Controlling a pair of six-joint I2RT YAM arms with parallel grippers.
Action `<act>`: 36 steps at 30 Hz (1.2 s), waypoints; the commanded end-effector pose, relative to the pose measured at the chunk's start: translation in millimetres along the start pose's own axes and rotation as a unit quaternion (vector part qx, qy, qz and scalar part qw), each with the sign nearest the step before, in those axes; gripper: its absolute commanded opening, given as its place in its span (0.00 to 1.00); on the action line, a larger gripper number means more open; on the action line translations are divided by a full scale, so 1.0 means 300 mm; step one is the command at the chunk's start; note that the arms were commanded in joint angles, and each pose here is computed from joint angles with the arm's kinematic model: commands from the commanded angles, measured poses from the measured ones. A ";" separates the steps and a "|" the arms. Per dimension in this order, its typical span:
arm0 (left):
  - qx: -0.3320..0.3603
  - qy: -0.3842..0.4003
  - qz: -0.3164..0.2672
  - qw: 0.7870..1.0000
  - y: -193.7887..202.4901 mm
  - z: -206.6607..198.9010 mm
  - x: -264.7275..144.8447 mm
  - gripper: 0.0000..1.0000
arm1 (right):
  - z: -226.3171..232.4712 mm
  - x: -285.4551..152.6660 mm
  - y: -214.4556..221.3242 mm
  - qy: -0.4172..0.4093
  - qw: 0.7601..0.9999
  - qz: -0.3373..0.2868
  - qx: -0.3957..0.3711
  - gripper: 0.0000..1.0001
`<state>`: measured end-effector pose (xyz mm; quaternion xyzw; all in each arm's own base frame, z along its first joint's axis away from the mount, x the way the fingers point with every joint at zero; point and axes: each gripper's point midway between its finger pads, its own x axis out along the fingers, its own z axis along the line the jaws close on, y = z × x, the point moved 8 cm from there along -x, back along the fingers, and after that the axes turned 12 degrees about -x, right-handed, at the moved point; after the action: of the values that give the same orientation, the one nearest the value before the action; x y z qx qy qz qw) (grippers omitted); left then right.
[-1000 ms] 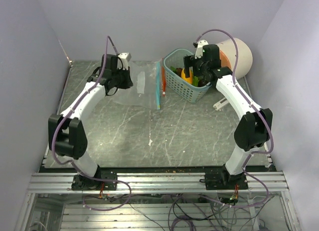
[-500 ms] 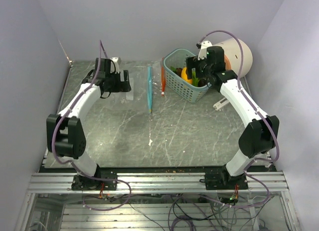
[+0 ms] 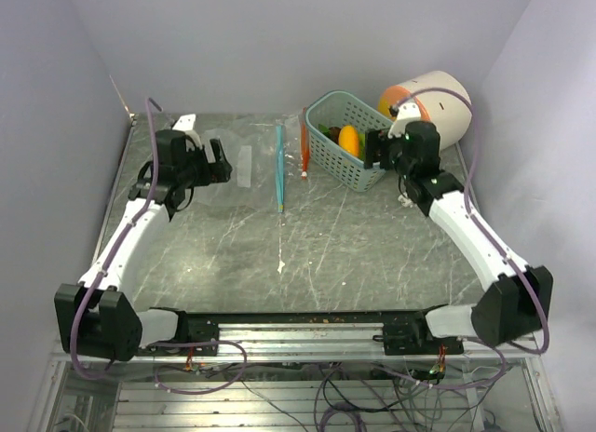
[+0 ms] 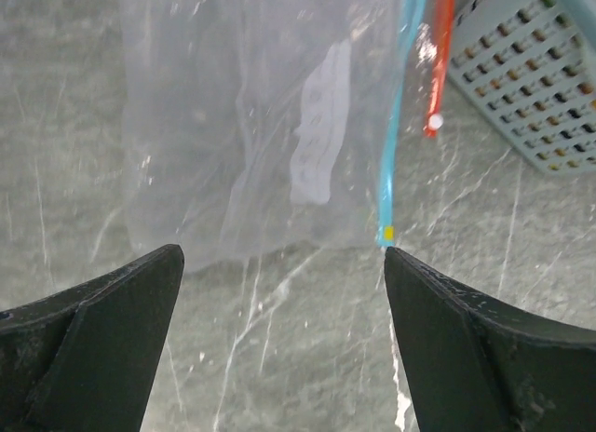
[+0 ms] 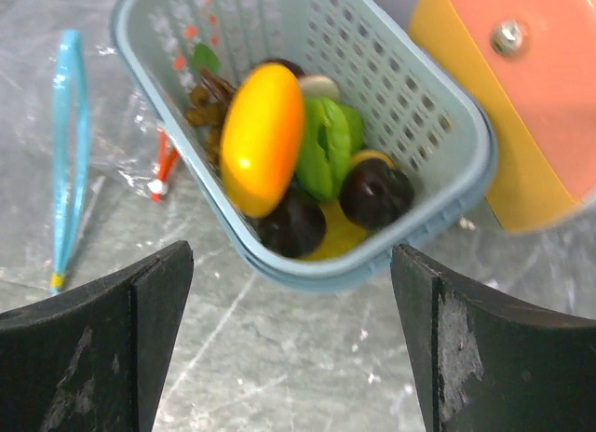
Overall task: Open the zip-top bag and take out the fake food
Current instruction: Reset both arms
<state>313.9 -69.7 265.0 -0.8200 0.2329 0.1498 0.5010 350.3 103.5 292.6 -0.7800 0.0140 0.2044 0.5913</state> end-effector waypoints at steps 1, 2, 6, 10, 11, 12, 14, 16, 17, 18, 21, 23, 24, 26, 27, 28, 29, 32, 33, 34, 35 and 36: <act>-0.023 -0.033 -0.038 0.998 0.026 0.053 -0.034 0.99 | -0.057 -0.084 0.053 0.112 0.993 -0.027 0.029 0.87; -0.027 -0.043 -0.042 0.998 0.037 0.066 -0.042 0.99 | -0.062 -0.100 0.093 0.130 0.991 -0.020 0.032 0.86; -0.040 -0.074 -0.061 0.995 0.069 0.109 -0.067 0.96 | -0.082 -0.145 0.227 0.220 0.973 0.009 0.072 0.86; -0.042 -0.086 -0.058 0.994 0.081 0.122 -0.061 0.94 | -0.077 -0.162 0.357 0.268 0.957 0.057 0.099 0.90; -0.041 -0.082 -0.055 0.994 0.082 0.120 -0.058 0.94 | -0.069 -0.161 0.377 0.265 0.956 0.068 0.103 0.90; -0.041 -0.079 -0.054 0.995 0.081 0.117 -0.056 0.94 | -0.062 -0.158 0.396 0.262 0.956 0.078 0.105 0.91; -0.043 -0.071 -0.049 0.995 0.085 0.112 -0.052 0.93 | -0.044 -0.149 0.422 0.242 0.960 0.099 0.104 0.91; -0.045 -0.069 -0.045 0.996 0.091 0.112 -0.051 0.93 | -0.031 -0.135 0.446 0.232 0.960 0.118 0.105 0.91; -0.047 -0.072 -0.045 0.995 0.096 0.116 -0.051 0.93 | -0.029 -0.128 0.454 0.234 0.958 0.129 0.106 0.92; -0.047 -0.074 -0.044 0.995 0.099 0.119 -0.051 0.92 | -0.028 -0.121 0.466 0.239 0.955 0.143 0.106 0.92; -0.047 -0.084 -0.043 0.994 0.102 0.126 -0.052 0.92 | -0.026 -0.094 0.498 0.249 0.945 0.192 0.094 0.93; -0.047 -0.088 -0.044 0.994 0.099 0.127 -0.055 0.91 | -0.020 -0.074 0.520 0.244 0.939 0.230 0.077 0.93; -0.047 -0.089 -0.043 0.994 0.099 0.127 -0.056 0.91 | -0.014 -0.065 0.529 0.235 0.938 0.243 0.070 0.93; -0.046 -0.092 -0.043 0.994 0.096 0.127 -0.056 0.91 | -0.003 -0.052 0.535 0.219 0.940 0.253 0.067 0.93; -0.046 -0.091 -0.044 0.994 0.094 0.126 -0.058 0.91 | 0.002 -0.047 0.533 0.210 0.942 0.252 0.069 0.93; -0.046 -0.092 -0.044 0.994 0.093 0.125 -0.059 0.91 | 0.007 -0.042 0.529 0.203 0.944 0.249 0.073 0.93; -0.045 -0.092 -0.044 0.994 0.091 0.125 -0.059 0.91 | 0.012 -0.038 0.525 0.197 0.946 0.246 0.077 0.93; -0.044 -0.093 -0.044 0.994 0.095 0.128 -0.060 0.90 | 0.020 -0.030 0.515 0.184 0.950 0.238 0.084 0.94; -0.044 -0.094 -0.044 0.994 0.095 0.129 -0.059 0.90 | 0.021 -0.028 0.514 0.182 0.951 0.236 0.085 0.94; -0.044 -0.096 -0.043 0.994 0.096 0.130 -0.060 0.91 | 0.021 -0.027 0.512 0.182 0.951 0.234 0.085 0.94; -0.043 -0.097 -0.043 0.993 0.096 0.131 -0.060 0.90 | 0.020 -0.027 0.510 0.182 0.951 0.234 0.084 0.94; -0.043 -0.098 -0.043 0.993 0.096 0.132 -0.060 0.90 | 0.018 -0.027 0.509 0.184 0.951 0.235 0.083 0.93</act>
<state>281.4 -47.3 231.4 -0.8310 0.1579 0.2126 0.4892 295.3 57.2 144.3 -0.7292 0.3348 0.1956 0.5638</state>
